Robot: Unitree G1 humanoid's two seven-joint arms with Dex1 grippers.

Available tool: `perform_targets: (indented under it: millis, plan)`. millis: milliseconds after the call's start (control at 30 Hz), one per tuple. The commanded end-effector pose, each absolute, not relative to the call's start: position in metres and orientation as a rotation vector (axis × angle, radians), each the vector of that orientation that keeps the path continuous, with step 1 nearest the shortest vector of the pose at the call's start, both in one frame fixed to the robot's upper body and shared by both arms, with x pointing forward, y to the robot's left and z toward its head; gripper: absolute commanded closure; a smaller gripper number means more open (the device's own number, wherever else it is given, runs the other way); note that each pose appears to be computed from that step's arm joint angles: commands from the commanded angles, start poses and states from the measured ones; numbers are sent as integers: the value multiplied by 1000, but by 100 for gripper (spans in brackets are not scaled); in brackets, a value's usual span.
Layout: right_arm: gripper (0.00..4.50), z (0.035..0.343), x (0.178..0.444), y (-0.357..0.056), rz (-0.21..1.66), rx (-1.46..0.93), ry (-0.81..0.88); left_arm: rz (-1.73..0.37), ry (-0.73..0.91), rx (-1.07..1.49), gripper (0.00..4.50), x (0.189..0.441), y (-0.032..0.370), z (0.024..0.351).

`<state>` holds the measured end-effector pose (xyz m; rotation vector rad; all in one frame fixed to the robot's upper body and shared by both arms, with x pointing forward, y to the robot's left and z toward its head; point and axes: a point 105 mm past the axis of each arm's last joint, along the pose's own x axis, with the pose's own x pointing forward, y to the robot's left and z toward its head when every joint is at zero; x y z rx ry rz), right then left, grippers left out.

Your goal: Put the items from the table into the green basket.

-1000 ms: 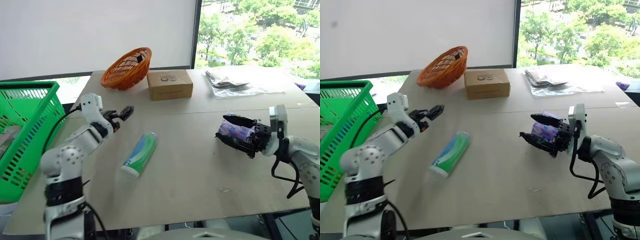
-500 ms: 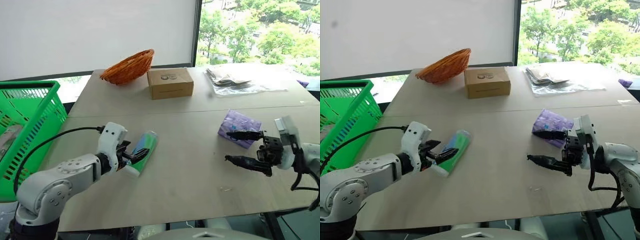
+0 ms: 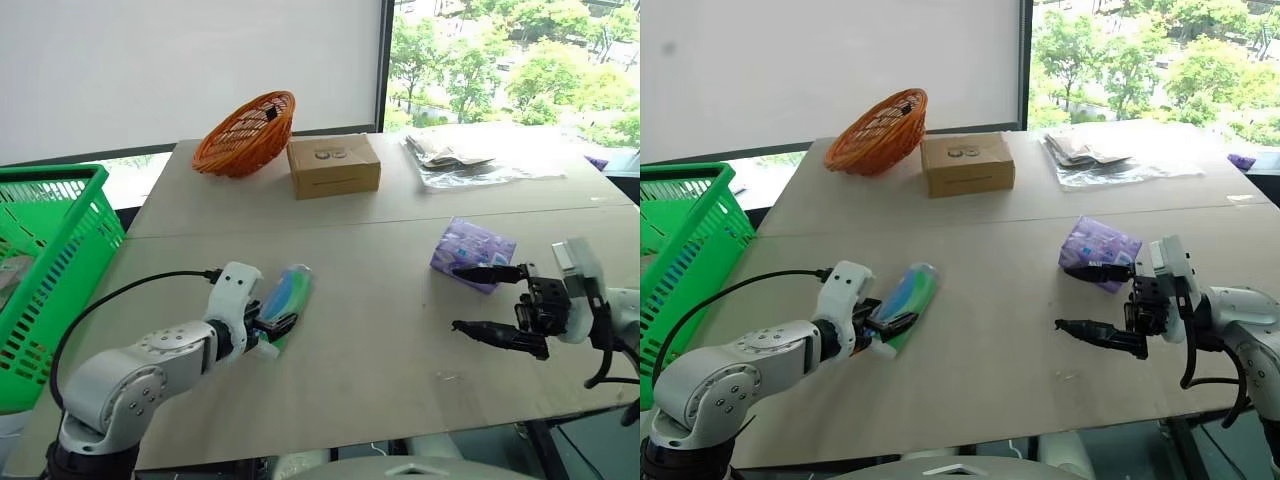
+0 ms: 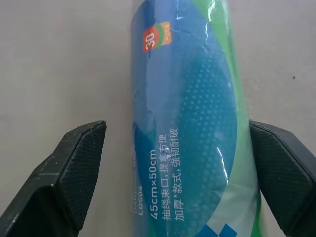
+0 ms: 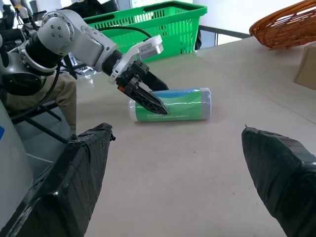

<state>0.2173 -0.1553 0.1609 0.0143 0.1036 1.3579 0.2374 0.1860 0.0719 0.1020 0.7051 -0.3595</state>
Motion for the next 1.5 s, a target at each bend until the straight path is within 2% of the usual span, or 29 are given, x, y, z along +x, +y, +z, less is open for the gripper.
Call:
perform_targets:
  millis: [33,133,200,267,367,500,567,633,700,833,967,1167,1200,1267,1333,1433,1500]
  plan:
    - [0,167,217,-156,1357,-14,63,-307,796,128,55,227,197,54]
    - [0,169,220,-155,1354,-13,59,-284,801,135,163,225,199,53]
    - [0,169,221,-154,1353,-13,58,-270,802,160,215,225,202,53]
    - [0,170,221,-152,1361,-15,54,-261,802,163,245,225,204,52]
    - [0,176,226,-144,1386,-18,31,-153,683,196,257,247,219,67]
    - [0,187,232,-133,1408,14,-18,76,396,168,257,284,254,118]
    - [0,194,236,-124,1432,16,-50,336,150,191,257,298,303,177]
    - [0,200,238,-117,1456,15,-78,525,5,257,257,291,345,220]
    - [0,206,240,-111,1475,18,-106,622,-32,316,257,281,373,238]
    - [0,221,246,-99,1482,11,-188,758,-11,373,257,261,427,251]
    - [0,244,264,-83,1379,21,-301,872,18,392,257,242,479,255]
    - [0,258,262,-73,1389,86,-332,887,82,399,257,236,506,239]
    - [0,257,260,-72,1400,79,-326,899,76,387,159,234,509,237]
    - [0,255,254,-69,1436,58,-316,928,74,375,64,230,514,235]
    - [0,254,248,-67,1477,60,-312,955,71,361,3,227,517,233]
    - [0,250,242,-64,1522,44,-293,979,82,313,3,227,520,227]
    - [0,247,240,-66,1533,40,-277,934,52,289,3,238,513,230]
